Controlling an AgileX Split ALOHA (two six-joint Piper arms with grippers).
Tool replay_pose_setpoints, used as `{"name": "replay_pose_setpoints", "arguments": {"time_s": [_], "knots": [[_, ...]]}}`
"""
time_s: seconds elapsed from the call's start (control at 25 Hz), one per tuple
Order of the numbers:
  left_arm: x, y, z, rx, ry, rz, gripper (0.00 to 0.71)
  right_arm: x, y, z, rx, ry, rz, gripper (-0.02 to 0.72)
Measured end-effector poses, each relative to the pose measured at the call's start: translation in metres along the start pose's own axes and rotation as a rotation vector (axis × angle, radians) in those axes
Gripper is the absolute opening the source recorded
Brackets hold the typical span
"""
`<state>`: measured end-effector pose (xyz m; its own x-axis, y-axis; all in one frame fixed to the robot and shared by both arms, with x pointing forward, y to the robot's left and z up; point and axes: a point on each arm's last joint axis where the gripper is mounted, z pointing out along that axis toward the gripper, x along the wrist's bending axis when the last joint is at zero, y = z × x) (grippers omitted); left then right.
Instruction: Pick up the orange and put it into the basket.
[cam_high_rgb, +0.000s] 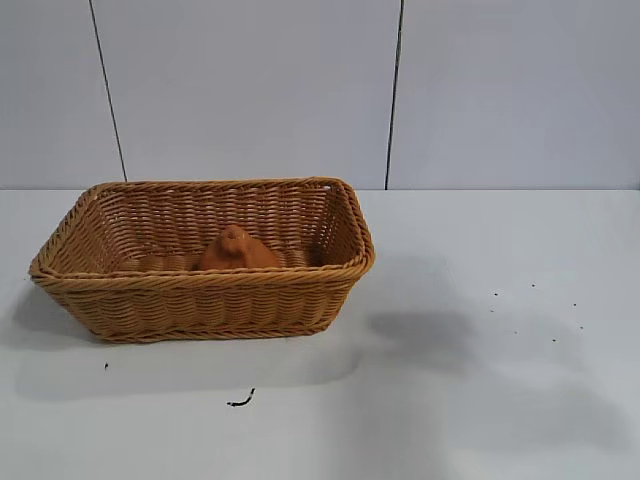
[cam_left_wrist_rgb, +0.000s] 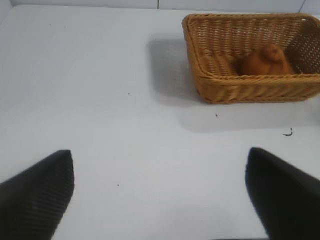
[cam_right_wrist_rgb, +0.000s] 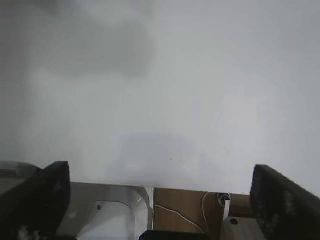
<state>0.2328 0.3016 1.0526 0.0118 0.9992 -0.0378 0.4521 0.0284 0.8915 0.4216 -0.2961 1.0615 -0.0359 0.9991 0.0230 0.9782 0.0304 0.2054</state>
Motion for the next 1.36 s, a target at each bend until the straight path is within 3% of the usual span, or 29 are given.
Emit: {"name": "replay_pose_setpoints", "arguments": {"time_s": [0.4, 0.52, 0.92, 1.36], "knots": [[0.0, 0.0, 0.0, 0.0, 0.0, 0.0, 0.666, 0.004, -0.098, 0.013, -0.28, 0.002, -0.002, 0.675], [0.0, 0.0, 0.0, 0.0, 0.0, 0.0, 0.666, 0.005, -0.121, -0.006, -0.508, -0.004, -0.009, 0.675], [0.0, 0.0, 0.0, 0.0, 0.0, 0.0, 0.666, 0.008, -0.176, -0.029, -0.885, -0.011, -0.025, 0.675], [0.0, 0.0, 0.0, 0.001, 0.0, 0.0, 0.666, 0.008, -0.183, -0.03, -0.929, -0.01, -0.029, 0.675]]}}
